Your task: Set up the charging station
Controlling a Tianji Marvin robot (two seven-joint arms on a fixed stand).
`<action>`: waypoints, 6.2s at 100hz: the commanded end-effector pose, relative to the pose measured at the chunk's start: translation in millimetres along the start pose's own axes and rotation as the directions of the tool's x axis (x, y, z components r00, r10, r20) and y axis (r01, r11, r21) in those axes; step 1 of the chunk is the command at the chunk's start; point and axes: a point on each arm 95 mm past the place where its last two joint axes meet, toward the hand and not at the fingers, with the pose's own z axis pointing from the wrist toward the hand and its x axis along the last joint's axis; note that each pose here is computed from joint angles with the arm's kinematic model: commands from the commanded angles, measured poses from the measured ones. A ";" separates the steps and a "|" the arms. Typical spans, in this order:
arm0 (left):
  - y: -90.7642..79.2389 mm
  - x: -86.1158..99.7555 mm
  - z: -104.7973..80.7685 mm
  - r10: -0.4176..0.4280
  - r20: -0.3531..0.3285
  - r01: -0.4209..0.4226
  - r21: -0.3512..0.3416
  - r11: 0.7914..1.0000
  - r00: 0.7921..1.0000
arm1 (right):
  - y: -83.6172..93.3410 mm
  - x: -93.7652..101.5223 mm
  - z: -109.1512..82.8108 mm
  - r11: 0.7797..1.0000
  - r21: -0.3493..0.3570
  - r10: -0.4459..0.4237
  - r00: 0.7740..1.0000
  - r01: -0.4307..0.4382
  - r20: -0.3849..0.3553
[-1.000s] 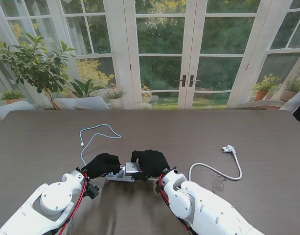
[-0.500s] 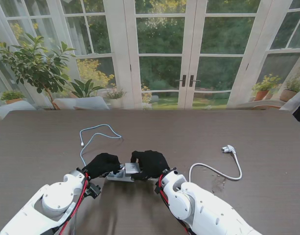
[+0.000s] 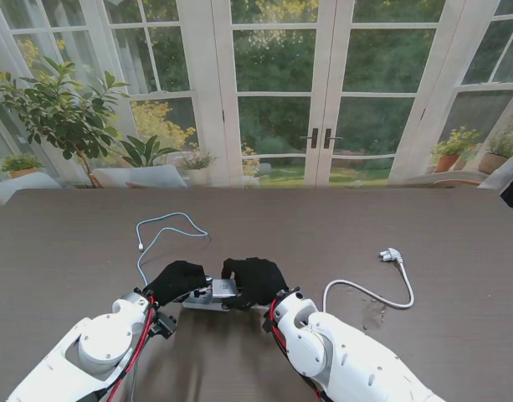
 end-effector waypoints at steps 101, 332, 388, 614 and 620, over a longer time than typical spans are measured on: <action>-9.2 2.0 -17.9 -0.116 0.025 0.119 -0.214 0.970 0.993 | 0.7 5.7 -0.4 1.000 0.023 0.010 1.000 -0.010 -0.001; -6.1 -9.5 -23.7 -0.182 0.169 0.204 -0.129 0.970 0.969 | 5.1 2.2 -4.3 0.999 0.039 0.023 0.999 -0.024 0.024; -18.0 -14.4 -29.2 -0.103 0.090 0.126 -0.303 0.945 0.991 | 5.9 1.3 -4.8 0.999 0.045 0.022 0.999 -0.024 0.028; -13.8 -8.1 -29.0 -0.352 0.206 0.407 -0.393 0.825 0.913 | 1.1 1.6 -8.5 0.999 0.050 0.009 1.000 -0.009 0.005; -13.6 -7.4 -29.5 -0.383 0.219 0.440 -0.384 0.812 0.898 | 1.1 1.4 -8.4 0.999 0.050 0.009 1.000 -0.009 0.006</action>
